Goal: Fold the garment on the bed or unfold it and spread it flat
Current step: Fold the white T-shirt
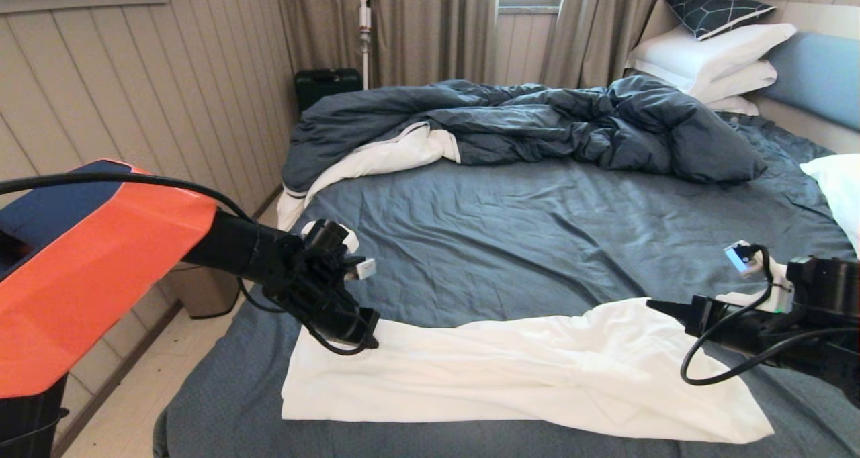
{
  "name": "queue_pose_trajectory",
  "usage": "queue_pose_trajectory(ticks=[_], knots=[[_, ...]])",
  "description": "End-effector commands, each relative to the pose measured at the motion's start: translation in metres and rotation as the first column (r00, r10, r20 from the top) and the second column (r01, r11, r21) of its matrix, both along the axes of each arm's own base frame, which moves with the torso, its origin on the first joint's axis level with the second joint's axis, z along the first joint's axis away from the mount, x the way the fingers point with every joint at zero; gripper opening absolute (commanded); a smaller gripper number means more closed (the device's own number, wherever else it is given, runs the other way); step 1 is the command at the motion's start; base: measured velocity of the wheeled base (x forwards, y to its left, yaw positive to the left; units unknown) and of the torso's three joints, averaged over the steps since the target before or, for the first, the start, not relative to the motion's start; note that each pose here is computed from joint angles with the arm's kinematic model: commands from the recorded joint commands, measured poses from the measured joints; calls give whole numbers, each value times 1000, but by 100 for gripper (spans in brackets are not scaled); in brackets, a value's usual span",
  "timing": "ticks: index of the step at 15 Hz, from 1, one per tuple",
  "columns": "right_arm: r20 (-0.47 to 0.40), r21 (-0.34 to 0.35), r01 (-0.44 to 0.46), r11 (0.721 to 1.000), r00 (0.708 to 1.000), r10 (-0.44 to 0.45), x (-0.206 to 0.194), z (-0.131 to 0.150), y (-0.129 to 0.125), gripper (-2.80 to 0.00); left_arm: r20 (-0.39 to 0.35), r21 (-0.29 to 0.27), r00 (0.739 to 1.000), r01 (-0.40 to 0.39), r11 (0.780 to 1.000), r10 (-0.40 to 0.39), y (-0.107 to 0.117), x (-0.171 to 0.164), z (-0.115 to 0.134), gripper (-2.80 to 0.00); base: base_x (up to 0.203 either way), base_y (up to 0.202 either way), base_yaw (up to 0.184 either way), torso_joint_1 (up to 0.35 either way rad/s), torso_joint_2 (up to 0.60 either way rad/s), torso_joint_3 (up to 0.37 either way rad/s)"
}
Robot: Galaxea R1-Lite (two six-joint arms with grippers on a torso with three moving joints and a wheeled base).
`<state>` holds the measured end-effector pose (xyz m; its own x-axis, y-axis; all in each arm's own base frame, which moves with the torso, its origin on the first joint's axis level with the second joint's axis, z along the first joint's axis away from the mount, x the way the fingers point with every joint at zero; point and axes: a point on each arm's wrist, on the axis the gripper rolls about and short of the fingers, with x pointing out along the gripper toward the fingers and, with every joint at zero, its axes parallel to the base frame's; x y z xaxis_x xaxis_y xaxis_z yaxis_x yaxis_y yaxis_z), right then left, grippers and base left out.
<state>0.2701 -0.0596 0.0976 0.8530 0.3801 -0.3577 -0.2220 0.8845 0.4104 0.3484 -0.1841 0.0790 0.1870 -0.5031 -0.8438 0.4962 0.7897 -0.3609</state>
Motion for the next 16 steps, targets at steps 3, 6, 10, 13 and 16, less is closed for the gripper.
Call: queue_pose_trajectory(ticks=[3,6,10,13,16], knots=[[5,1,-3,1000,1000,3,-1,1,0,-280,-20,-1,999,31,1000,-31,4,-29,12,-280,0,0,0,0,0,0],[5,1,-3,1000,1000,3,-1,1,0,-280,-65,7,996,62,998,-62,6,-50,5,-280,0,0,0,0,0,0],[5,1,-3,1000,1000,3,-1,1,0,-280,-3,-27,998,62,998,-62,6,-52,14,-280,0,0,0,0,0,0],[4,1,-6,1000,1000,6,-1,0,1,-280,89,-76,996,24,997,-17,13,-39,43,-280,0,0,0,0,0,0],[-46,22,-45,999,998,46,4,-10,15,-280,94,-113,995,-26,993,37,12,-31,52,-280,0,0,0,0,0,0]])
